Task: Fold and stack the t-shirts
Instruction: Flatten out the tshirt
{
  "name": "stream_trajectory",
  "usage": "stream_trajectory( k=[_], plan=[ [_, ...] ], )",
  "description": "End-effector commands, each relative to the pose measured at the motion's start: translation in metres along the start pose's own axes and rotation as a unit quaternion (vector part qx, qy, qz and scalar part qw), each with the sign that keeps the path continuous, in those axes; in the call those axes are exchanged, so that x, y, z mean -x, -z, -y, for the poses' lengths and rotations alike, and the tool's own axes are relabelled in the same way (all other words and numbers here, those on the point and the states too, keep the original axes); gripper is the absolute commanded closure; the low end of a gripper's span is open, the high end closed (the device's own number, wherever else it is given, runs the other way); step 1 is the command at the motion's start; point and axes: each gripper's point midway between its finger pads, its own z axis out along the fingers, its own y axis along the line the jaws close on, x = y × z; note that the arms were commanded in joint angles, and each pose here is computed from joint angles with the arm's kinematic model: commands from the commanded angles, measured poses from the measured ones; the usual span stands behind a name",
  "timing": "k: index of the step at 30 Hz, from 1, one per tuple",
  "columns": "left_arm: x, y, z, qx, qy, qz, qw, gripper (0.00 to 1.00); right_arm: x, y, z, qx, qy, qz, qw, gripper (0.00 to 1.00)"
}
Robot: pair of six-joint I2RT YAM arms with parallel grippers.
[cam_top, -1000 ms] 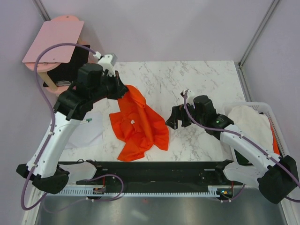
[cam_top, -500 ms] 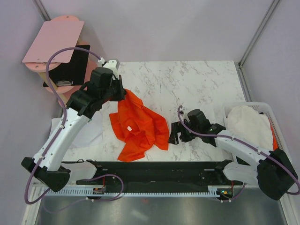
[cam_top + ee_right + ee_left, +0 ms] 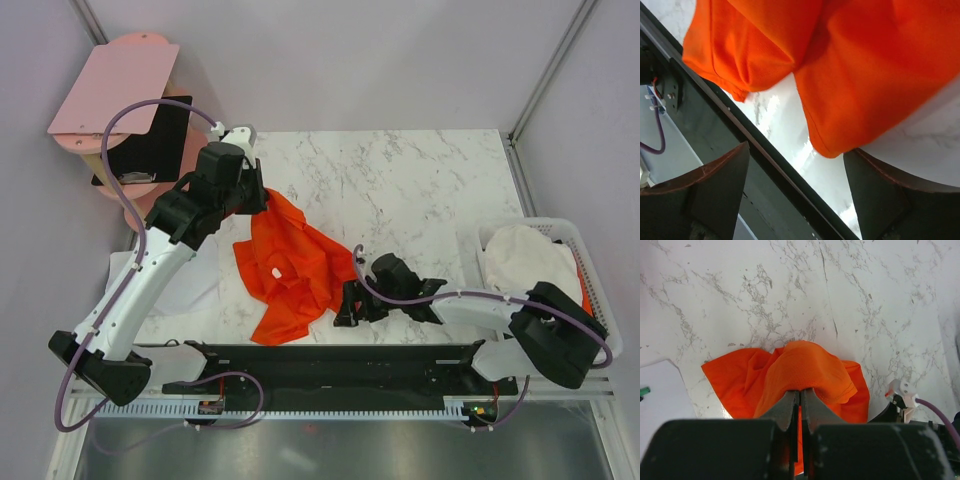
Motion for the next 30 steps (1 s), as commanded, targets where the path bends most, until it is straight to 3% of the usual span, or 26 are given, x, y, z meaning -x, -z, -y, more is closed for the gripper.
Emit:
stream_trajectory(
  k=[1, 4, 7, 8, 9, 11, 18, 22, 26, 30],
  plan=[
    [0.016, 0.006, 0.003, -0.001, 0.014, 0.035, 0.999, 0.98, 0.005, -0.023, -0.005, -0.014, 0.009, 0.01, 1.0, 0.18],
    [0.016, 0.008, 0.001, 0.001, 0.013, 0.036, 0.999, 0.98, 0.005, -0.033, -0.001, -0.036, 0.013, 0.006, 0.999, 0.25],
    [0.016, 0.009, 0.001, 0.0, 0.011, 0.037, 0.999, 0.98, 0.003, -0.031, 0.016, -0.095, 0.007, 0.005, 0.995, 0.48],
    [0.015, 0.009, 0.001, 0.001, 0.011, 0.037, 0.999, 0.98, 0.005, -0.03, 0.021, -0.108, 0.004, 0.011, 0.994, 0.75],
    [0.015, 0.009, 0.001, 0.0, 0.011, 0.037, 0.999, 0.98, 0.011, -0.028, 0.026, -0.128, 0.004, 0.027, 0.991, 0.87],
    [0.013, 0.007, 0.0, 0.002, 0.009, 0.034, 0.999, 0.98, 0.009, -0.018, 0.033, -0.157, -0.003, 0.027, 0.987, 1.0],
    [0.014, 0.017, -0.007, 0.012, 0.001, 0.042, 0.999, 0.98, 0.058, 0.046, 0.033, -0.239, 0.025, 0.137, 0.961, 1.0],
    [0.026, 0.038, -0.011, 0.016, -0.006, 0.06, 0.998, 0.98, 0.108, 0.115, 0.016, -0.291, 0.052, 0.234, 0.926, 1.0],
    [0.05, 0.073, -0.011, 0.009, -0.007, 0.101, 0.995, 0.98, 0.15, 0.184, 0.005, -0.348, 0.073, 0.328, 0.875, 1.0],
    [0.071, 0.111, -0.02, 0.022, -0.008, 0.146, 0.989, 0.98, 0.172, 0.238, -0.009, -0.372, 0.082, 0.383, 0.842, 1.0]
  ],
)
